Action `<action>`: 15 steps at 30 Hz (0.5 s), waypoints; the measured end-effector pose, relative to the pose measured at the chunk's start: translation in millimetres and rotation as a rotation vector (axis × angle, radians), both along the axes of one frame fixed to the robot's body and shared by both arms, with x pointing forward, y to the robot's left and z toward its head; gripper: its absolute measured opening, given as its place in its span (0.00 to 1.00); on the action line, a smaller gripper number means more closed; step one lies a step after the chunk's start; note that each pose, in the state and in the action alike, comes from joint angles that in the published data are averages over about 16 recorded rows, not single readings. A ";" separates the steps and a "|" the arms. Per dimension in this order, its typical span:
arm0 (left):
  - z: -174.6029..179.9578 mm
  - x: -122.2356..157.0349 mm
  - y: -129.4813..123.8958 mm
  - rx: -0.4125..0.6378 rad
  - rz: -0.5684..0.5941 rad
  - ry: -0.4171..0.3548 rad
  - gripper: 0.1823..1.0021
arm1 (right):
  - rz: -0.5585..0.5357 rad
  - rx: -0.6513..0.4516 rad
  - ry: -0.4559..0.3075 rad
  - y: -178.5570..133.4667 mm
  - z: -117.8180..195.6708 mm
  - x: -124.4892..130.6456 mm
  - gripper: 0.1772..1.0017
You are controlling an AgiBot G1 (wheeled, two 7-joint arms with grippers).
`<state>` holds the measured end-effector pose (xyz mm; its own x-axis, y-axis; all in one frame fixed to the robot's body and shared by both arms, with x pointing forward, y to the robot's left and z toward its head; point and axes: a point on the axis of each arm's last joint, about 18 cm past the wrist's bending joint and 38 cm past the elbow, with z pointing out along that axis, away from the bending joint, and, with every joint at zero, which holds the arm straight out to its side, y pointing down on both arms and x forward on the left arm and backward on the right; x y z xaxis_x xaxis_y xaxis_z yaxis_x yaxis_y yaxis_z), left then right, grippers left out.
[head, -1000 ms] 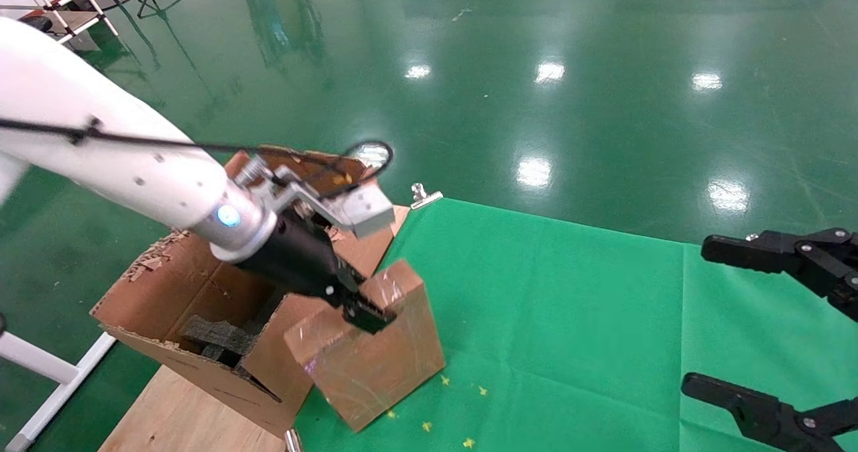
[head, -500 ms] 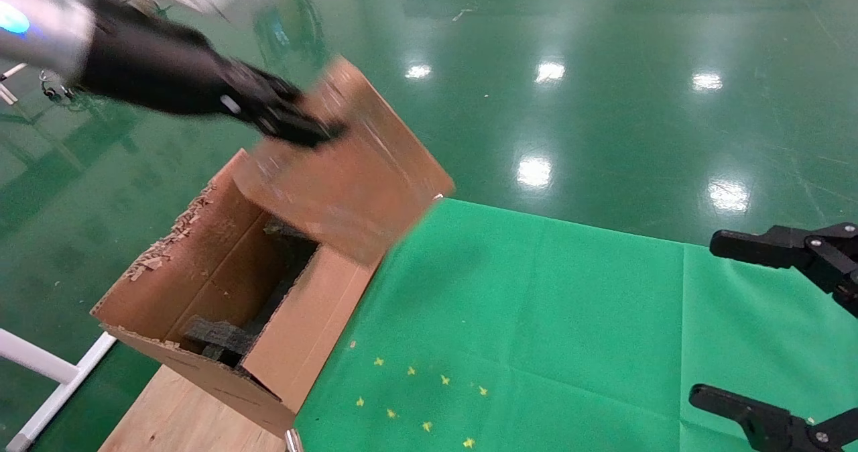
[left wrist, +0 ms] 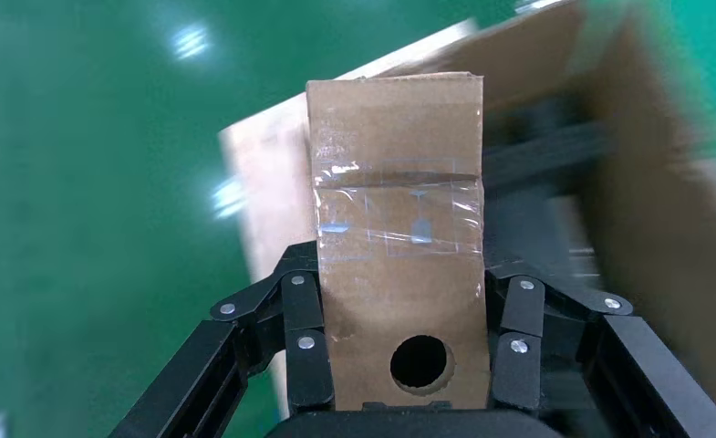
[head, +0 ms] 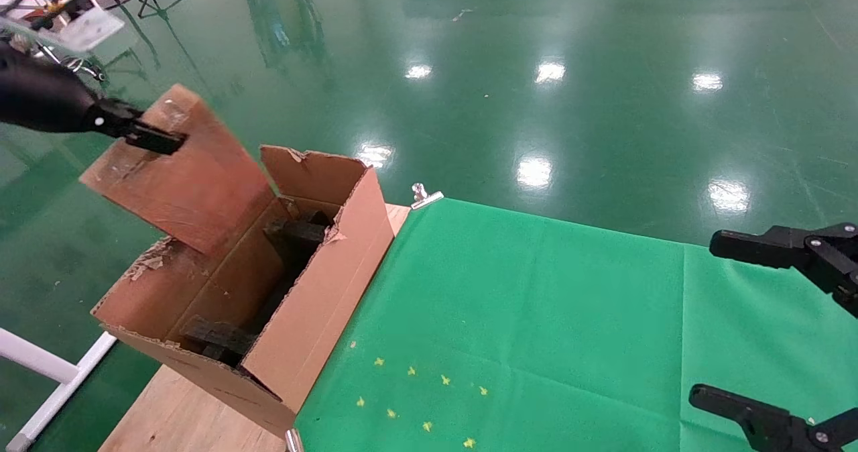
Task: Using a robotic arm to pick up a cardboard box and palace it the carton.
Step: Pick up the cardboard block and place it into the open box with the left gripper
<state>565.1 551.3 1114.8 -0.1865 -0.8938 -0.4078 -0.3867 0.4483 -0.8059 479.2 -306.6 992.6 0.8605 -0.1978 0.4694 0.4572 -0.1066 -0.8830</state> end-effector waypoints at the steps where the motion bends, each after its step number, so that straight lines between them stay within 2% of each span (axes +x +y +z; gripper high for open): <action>1: -6.1 4.2 5.6 0.003 0.022 0.004 0.22 | 0.000 0.000 0.000 0.0 0.0 0.0 1.00; 7: -39.5 26.7 24.5 -0.013 0.116 0.020 0.22 | 0.000 0.000 0.000 0.0 0.0 0.0 1.00; 15: -67.9 38.2 21.8 -0.104 0.134 0.051 0.22 | 0.000 0.000 0.000 0.0 0.0 0.0 1.00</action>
<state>603.3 573.1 1046.9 -0.0806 -0.9491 -0.3046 -0.4794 0.3048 -0.8230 479.2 -306.6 992.6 0.8605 -0.1978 0.4694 0.4572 -0.1066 -0.8830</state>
